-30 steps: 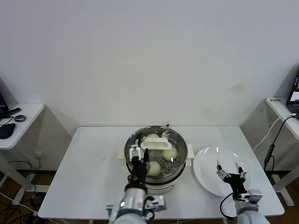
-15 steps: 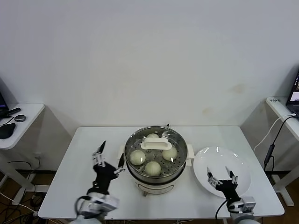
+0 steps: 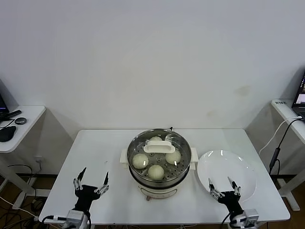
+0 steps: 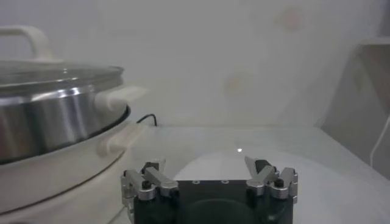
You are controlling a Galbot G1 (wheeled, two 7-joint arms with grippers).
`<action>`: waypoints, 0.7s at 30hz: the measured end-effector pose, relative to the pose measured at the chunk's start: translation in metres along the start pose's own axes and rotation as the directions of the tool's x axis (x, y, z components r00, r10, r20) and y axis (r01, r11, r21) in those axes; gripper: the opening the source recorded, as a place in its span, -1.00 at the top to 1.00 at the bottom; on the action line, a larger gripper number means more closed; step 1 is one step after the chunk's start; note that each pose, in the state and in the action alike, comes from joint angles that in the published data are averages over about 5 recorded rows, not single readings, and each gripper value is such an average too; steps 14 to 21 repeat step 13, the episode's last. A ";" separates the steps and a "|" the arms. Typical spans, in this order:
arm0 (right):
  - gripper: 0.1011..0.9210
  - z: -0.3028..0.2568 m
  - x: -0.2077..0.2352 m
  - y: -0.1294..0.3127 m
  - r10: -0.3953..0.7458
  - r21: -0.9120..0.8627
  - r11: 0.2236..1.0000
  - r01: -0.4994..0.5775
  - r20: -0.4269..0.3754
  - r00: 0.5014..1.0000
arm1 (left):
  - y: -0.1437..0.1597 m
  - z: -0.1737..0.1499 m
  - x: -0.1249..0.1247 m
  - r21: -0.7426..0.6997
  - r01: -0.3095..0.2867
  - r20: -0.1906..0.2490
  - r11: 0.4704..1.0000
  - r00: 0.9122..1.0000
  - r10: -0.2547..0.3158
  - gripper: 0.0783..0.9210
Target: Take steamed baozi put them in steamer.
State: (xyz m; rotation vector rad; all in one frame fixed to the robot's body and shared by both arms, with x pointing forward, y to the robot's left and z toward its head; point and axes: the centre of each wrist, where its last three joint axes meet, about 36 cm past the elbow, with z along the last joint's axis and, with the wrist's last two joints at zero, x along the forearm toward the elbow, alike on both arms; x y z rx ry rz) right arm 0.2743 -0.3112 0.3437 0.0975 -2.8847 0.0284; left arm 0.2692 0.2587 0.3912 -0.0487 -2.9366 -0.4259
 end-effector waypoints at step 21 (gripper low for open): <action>-0.76 -0.003 0.020 0.008 0.009 0.040 0.999 -0.007 -0.052 0.999 | -0.011 0.011 0.021 0.115 0.012 -0.099 0.993 0.995 0.000 -0.77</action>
